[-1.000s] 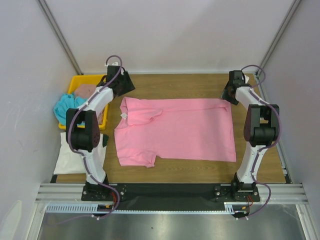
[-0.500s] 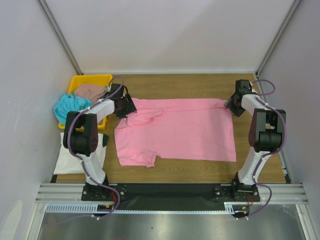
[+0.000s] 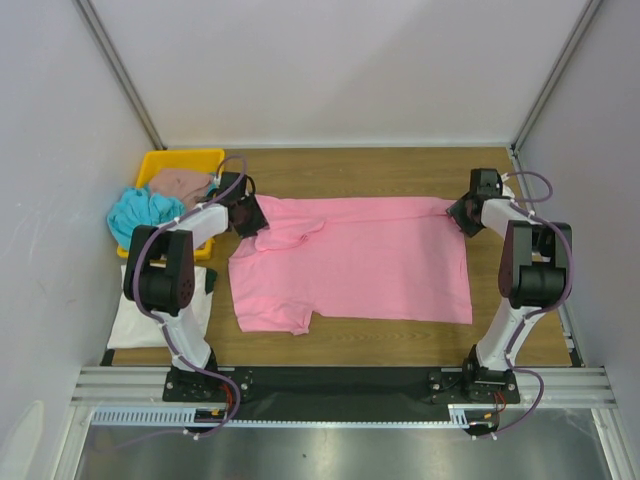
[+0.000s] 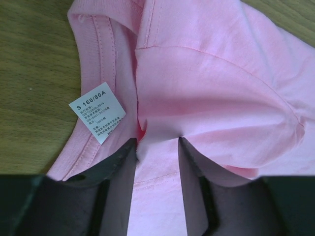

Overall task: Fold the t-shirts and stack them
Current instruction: Fold the tshirt

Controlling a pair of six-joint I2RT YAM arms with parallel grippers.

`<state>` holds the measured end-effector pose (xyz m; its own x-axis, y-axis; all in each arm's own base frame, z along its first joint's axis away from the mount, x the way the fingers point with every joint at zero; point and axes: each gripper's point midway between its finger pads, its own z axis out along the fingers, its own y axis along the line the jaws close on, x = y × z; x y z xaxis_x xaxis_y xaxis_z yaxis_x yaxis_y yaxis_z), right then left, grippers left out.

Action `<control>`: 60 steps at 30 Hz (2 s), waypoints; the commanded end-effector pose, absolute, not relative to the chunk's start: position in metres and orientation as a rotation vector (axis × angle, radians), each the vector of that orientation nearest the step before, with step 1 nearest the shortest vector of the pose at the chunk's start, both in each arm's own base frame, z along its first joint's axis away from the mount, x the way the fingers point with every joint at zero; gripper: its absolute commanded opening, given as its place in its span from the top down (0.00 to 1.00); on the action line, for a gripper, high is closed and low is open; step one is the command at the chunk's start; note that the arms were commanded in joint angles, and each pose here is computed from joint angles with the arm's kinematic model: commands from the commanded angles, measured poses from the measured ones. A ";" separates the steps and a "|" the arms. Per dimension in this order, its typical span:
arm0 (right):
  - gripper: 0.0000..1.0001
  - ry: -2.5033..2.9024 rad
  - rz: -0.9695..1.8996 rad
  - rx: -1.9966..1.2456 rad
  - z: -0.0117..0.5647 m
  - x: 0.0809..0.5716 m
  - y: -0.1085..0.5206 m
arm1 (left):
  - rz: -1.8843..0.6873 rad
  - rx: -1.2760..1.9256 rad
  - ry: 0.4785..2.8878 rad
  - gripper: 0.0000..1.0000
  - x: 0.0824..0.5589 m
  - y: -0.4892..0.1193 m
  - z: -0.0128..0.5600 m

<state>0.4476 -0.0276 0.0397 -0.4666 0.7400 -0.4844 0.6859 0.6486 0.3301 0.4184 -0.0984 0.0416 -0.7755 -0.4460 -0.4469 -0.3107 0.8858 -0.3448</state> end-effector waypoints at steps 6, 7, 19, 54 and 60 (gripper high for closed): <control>0.46 1.963 0.289 1.241 0.081 0.473 -0.034 | -0.394 -0.533 2.437 0.70 0.427 -0.101 0.062; 0.46 1.958 0.301 1.253 0.078 0.471 -0.034 | -0.391 -0.535 2.443 0.72 0.425 -0.101 0.060; 0.45 1.791 0.480 1.296 0.101 0.476 -0.027 | -0.394 -0.530 2.449 1.00 0.423 -0.101 0.056; 0.35 1.676 0.576 1.591 0.073 0.475 -0.019 | -0.393 -0.493 2.464 1.00 0.422 -0.102 0.055; 0.34 1.670 0.547 1.632 0.060 0.475 -0.022 | -0.388 -0.489 2.467 1.00 0.421 -0.102 0.054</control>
<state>0.4732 -0.0183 0.0587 0.0258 0.9777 -0.2085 0.6684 0.1382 0.7309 0.4146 -0.1007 0.0360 -0.7779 -0.4397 -0.4490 -0.2937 0.8860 -0.3588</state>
